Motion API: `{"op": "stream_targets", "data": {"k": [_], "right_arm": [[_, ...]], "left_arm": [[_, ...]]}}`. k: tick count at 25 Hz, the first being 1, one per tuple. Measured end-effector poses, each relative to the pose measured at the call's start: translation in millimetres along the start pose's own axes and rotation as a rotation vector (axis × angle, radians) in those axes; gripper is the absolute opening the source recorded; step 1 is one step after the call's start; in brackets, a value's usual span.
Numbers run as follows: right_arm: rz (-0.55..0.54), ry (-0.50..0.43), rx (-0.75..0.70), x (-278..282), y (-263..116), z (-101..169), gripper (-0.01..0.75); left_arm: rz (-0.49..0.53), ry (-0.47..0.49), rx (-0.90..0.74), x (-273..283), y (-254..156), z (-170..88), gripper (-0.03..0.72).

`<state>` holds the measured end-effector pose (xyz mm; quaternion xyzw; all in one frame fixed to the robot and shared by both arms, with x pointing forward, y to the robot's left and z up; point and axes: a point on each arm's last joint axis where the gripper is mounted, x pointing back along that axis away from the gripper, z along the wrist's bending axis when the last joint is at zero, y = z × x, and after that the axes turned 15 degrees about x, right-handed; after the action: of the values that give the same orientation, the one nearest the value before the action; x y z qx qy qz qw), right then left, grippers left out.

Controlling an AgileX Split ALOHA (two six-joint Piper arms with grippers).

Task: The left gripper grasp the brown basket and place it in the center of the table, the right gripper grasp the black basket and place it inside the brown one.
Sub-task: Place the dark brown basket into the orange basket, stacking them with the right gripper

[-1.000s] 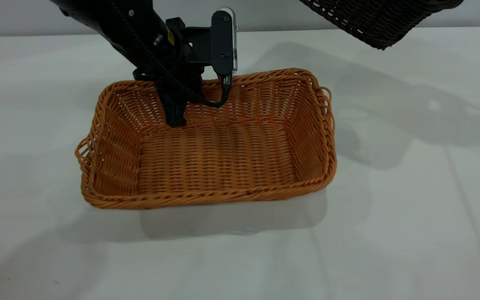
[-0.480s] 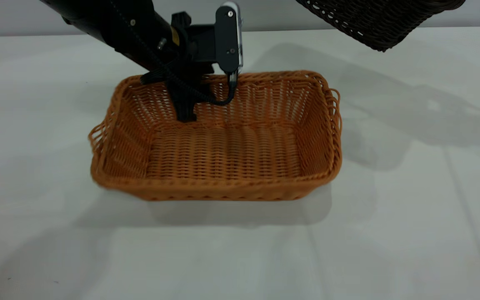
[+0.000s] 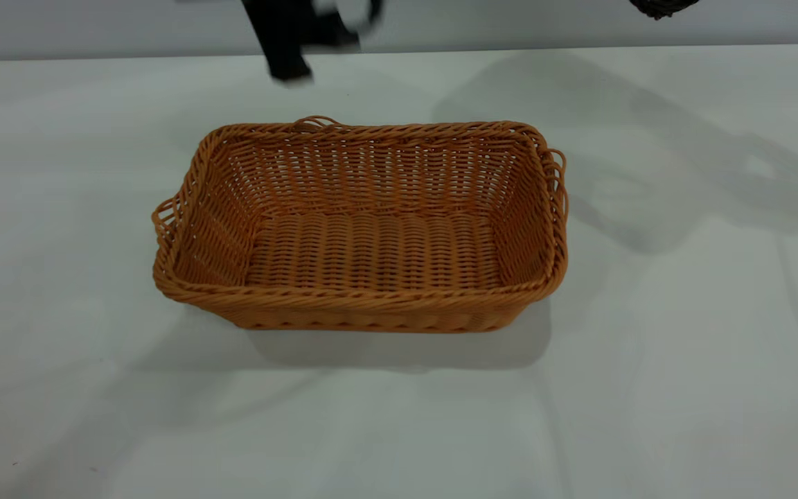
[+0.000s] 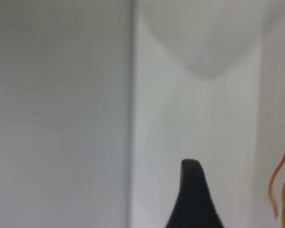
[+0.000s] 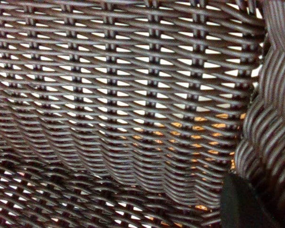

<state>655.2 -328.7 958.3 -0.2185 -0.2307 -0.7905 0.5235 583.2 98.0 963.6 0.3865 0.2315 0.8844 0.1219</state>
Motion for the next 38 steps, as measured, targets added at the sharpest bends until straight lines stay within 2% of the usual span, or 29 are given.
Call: {"op": "stream_targets", "data": {"k": [5,10,16,22,28,32,35,38], "right_arm": [[0.098,-0.023,0.093,-31,-15,22,0.090],[0.300,-0.143,0.335,-88,-57,57,0.090],[0.375,-0.294,0.557,-135,-95,84,0.090],[0.379,-0.375,0.530,-155,-99,67,0.090],[0.444,-0.409,0.495,-175,-105,42,0.090],[0.460,-0.419,0.493,-178,-107,37,0.109],[0.461,-0.417,0.493,-178,-107,37,0.181],[0.497,-0.400,0.506,-173,-109,43,0.314]], "left_arm": [[-0.115,0.134,0.071,97,25,28,0.444],[-0.254,0.266,0.161,174,41,48,0.420],[-0.342,0.349,0.180,222,46,55,0.417],[-0.365,0.364,0.205,236,47,55,0.415],[-0.362,0.362,0.207,236,46,55,0.415],[-0.362,0.361,0.209,236,46,55,0.415],[-0.363,0.362,0.208,236,46,55,0.415],[-0.375,0.371,0.211,239,47,55,0.415]]}}
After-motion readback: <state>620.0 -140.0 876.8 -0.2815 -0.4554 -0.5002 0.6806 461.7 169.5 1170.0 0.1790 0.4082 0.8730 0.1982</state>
